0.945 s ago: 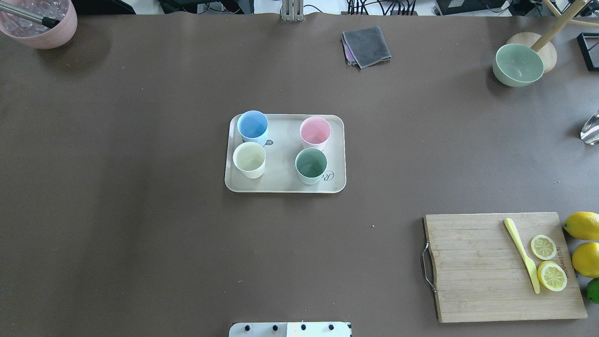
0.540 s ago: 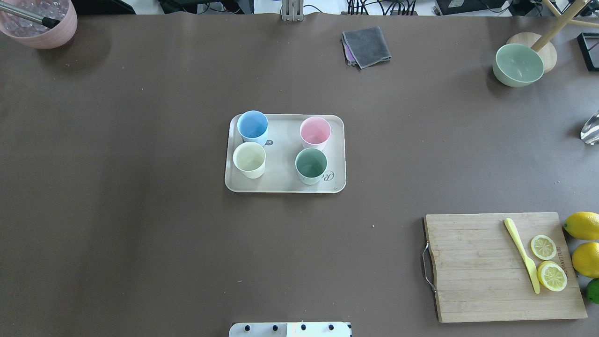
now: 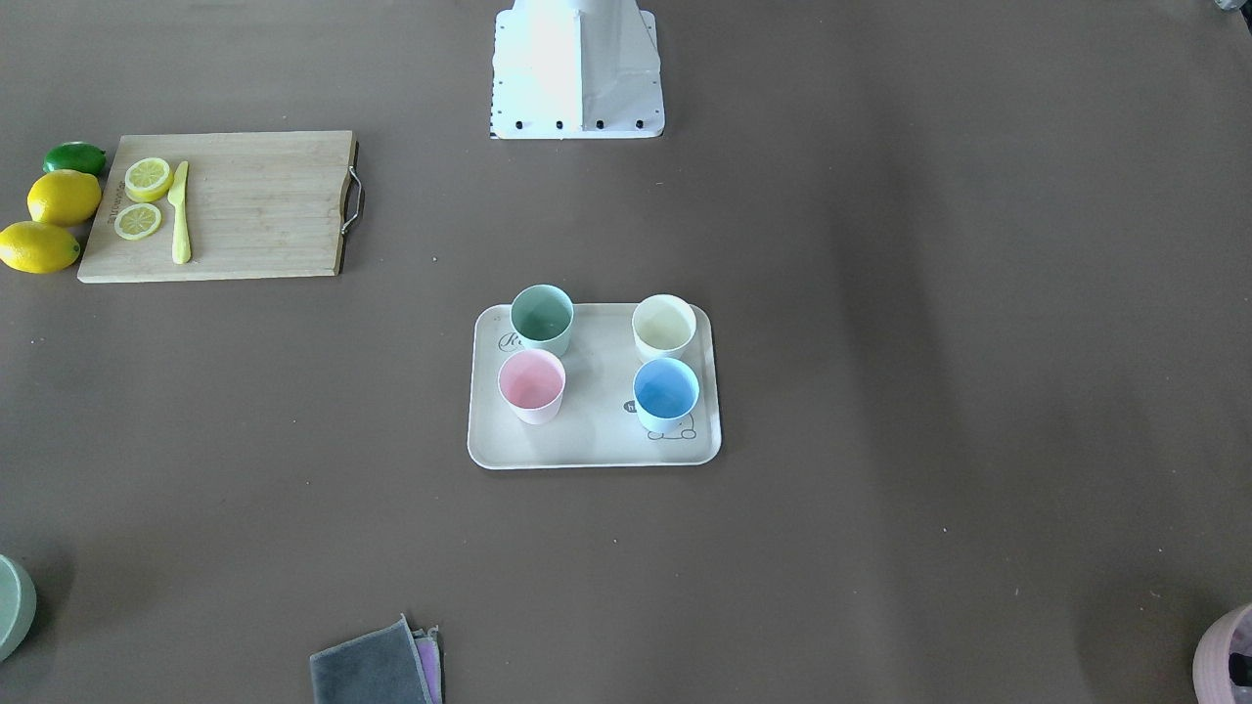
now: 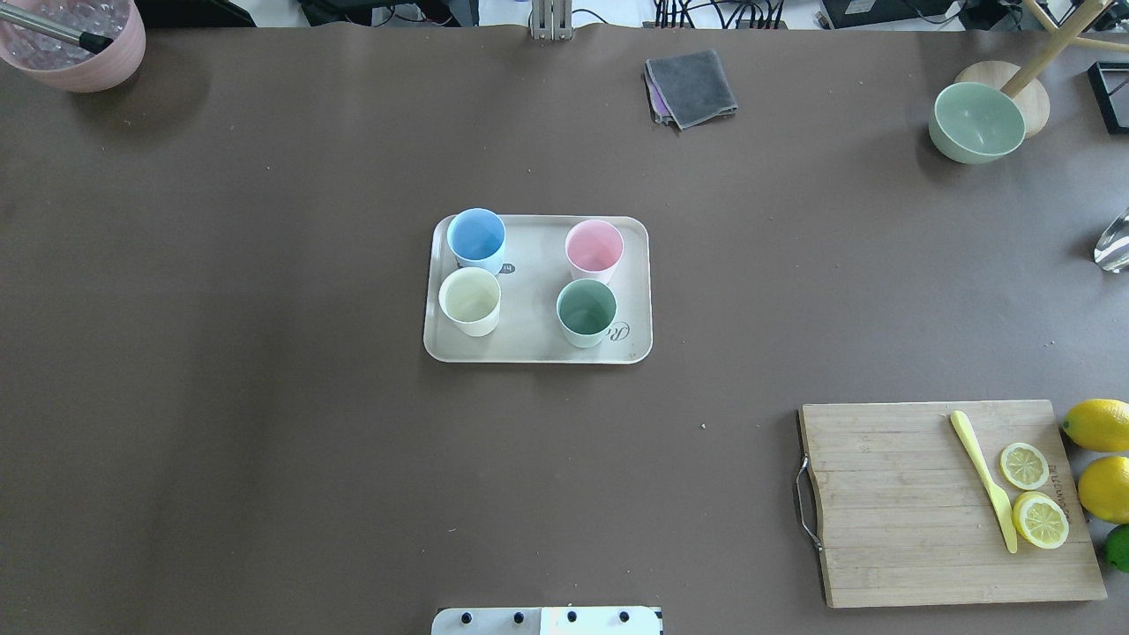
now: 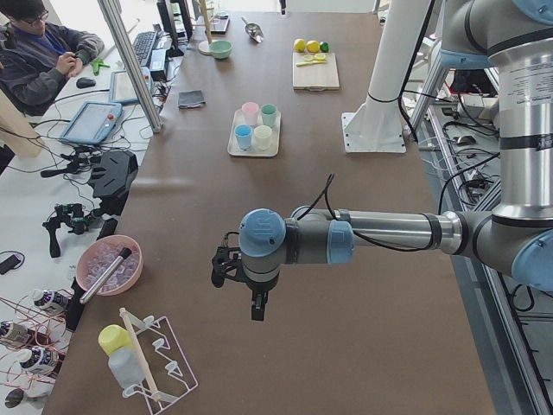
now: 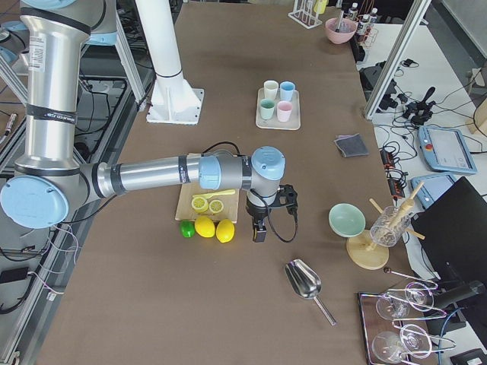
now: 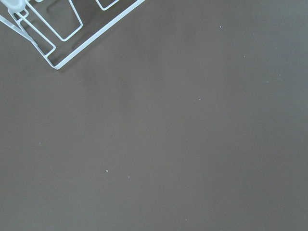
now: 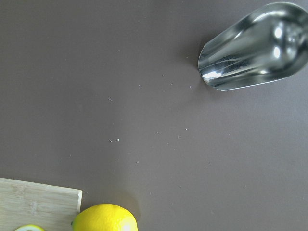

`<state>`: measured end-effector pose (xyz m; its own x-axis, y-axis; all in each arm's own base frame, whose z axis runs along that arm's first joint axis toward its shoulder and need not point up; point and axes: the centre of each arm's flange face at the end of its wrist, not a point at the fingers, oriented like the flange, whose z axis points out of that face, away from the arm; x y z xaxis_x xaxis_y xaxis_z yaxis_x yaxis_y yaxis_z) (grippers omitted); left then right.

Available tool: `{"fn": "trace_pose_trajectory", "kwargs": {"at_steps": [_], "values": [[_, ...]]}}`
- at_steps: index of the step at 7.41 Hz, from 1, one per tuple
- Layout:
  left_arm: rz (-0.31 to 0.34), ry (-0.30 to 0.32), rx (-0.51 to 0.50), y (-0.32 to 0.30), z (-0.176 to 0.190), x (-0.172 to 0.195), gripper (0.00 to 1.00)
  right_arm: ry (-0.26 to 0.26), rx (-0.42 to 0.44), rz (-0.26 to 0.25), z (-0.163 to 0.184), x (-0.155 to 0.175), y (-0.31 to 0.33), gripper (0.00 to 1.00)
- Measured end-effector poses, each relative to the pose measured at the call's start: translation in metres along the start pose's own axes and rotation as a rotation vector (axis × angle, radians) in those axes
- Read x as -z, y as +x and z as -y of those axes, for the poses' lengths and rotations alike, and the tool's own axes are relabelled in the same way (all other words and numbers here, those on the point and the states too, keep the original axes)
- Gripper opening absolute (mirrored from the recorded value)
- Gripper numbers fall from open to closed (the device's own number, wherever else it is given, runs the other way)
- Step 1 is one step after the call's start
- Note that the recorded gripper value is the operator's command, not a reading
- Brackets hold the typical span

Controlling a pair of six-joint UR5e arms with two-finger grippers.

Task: Place all cups on tray

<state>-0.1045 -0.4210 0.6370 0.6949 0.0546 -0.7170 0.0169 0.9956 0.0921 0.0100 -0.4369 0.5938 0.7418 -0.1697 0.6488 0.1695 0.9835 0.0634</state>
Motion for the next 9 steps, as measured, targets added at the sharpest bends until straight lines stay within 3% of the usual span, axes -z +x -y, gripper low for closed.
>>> {"fn": "trace_pose_trajectory", "kwargs": {"at_steps": [9], "values": [[0.001,0.010,-0.013,0.0017,0.0015,0.0009,0.98,-0.001,-0.001,0.000,-0.0014,-0.0001,0.0002,1.00]]}}
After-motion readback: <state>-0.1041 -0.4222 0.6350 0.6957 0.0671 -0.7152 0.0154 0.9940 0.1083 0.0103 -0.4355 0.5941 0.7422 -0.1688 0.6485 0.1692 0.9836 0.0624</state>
